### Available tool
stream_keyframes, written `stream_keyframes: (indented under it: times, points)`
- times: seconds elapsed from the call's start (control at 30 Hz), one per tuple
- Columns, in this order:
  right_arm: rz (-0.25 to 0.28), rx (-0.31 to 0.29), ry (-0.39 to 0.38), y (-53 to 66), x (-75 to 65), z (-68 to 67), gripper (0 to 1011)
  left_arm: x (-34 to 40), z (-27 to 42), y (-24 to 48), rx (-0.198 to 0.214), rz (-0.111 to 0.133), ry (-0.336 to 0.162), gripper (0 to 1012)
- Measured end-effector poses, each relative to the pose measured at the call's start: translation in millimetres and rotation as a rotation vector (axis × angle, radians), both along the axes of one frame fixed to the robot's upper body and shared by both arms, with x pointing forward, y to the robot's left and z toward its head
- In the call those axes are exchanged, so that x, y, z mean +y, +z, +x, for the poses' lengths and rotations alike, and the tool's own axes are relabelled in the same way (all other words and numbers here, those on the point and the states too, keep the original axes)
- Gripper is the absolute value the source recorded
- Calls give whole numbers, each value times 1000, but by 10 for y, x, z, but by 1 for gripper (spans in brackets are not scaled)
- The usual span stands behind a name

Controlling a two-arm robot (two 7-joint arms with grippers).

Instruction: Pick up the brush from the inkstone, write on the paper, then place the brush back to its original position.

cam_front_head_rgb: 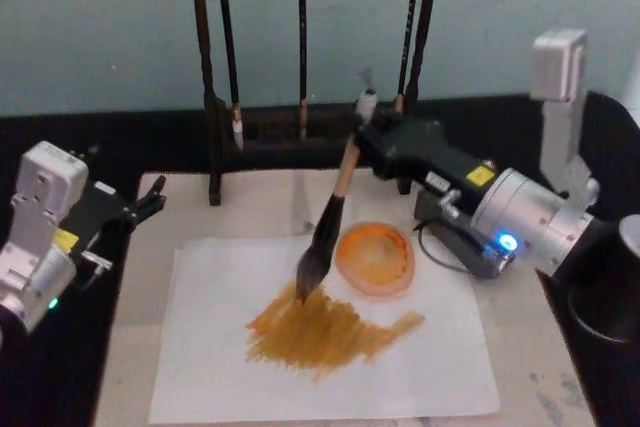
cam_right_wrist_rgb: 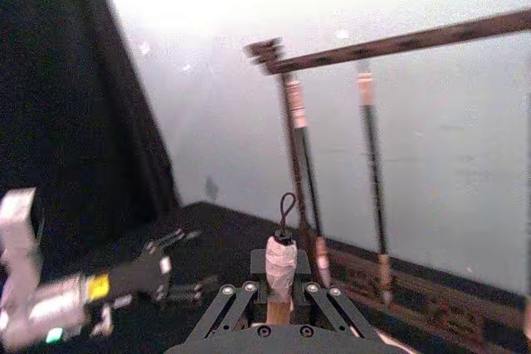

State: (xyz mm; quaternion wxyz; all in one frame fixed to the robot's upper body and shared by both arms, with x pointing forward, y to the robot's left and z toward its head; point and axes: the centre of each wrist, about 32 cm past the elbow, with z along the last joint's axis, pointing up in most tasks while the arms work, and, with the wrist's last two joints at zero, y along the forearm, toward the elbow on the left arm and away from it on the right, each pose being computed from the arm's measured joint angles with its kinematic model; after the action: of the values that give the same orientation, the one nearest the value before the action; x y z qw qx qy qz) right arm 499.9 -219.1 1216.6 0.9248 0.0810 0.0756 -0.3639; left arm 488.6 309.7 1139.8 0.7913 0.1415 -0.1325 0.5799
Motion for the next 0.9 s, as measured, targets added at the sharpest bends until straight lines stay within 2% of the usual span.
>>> stream_keyframes:
  times: [0.13,0.27,0.33,0.43,0.77,0.9]
  points:
    - [69,61,-35,2,-66,50,167,0,0,0,0,0,0,1010]
    - [170,164,-82,9,-189,123,167,0,0,0,0,0,0,1010]
    - [182,178,-86,10,-204,130,166,0,0,0,0,0,0,1010]
    - [230,231,-108,14,-287,165,166,0,0,0,0,0,0,1009]
    - [385,394,-201,-28,-625,227,166,0,0,0,0,0,0,1010]
    - [416,428,-241,-67,-733,224,166,0,0,0,0,0,0,1010]
